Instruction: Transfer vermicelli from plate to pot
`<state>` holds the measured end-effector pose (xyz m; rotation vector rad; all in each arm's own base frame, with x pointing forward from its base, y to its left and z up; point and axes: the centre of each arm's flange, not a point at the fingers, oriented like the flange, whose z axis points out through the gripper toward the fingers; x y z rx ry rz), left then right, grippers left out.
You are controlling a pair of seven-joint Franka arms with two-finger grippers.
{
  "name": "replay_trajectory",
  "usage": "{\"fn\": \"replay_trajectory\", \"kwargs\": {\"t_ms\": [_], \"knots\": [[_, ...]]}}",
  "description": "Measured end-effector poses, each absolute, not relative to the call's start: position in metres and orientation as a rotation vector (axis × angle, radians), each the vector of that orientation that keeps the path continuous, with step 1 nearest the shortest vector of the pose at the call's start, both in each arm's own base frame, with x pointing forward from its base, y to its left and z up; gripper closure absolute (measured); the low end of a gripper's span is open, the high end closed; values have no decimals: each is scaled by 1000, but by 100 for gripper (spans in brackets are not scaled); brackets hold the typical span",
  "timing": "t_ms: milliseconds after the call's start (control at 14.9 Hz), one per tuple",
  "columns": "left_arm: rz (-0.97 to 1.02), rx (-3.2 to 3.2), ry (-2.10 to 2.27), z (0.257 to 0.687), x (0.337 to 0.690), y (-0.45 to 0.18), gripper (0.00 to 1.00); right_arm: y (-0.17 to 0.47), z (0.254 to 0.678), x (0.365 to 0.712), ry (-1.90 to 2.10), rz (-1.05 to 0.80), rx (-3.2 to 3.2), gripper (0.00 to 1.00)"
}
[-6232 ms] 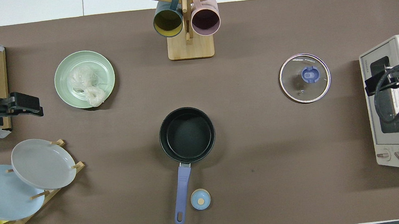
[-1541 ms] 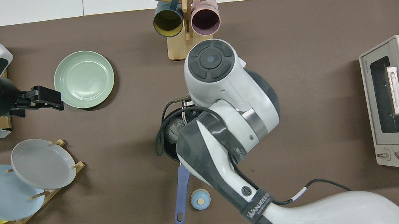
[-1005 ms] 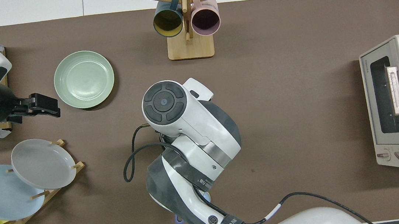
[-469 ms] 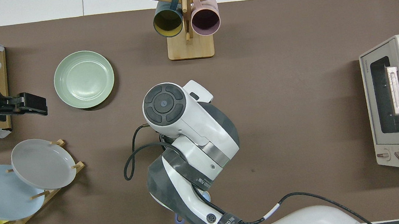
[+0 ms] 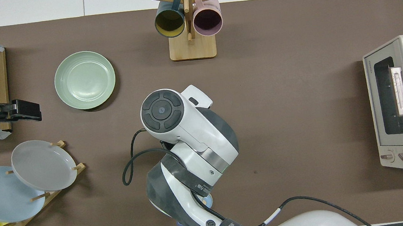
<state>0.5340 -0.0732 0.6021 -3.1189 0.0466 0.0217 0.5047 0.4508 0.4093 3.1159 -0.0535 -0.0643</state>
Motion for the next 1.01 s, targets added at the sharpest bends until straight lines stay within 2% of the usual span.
{"fn": "replay_trajectory", "kwargs": {"t_ms": [1005], "knots": [[114, -3148, 10, 607, 525, -64, 0, 449, 408, 504, -90, -110, 3140, 34]]}}
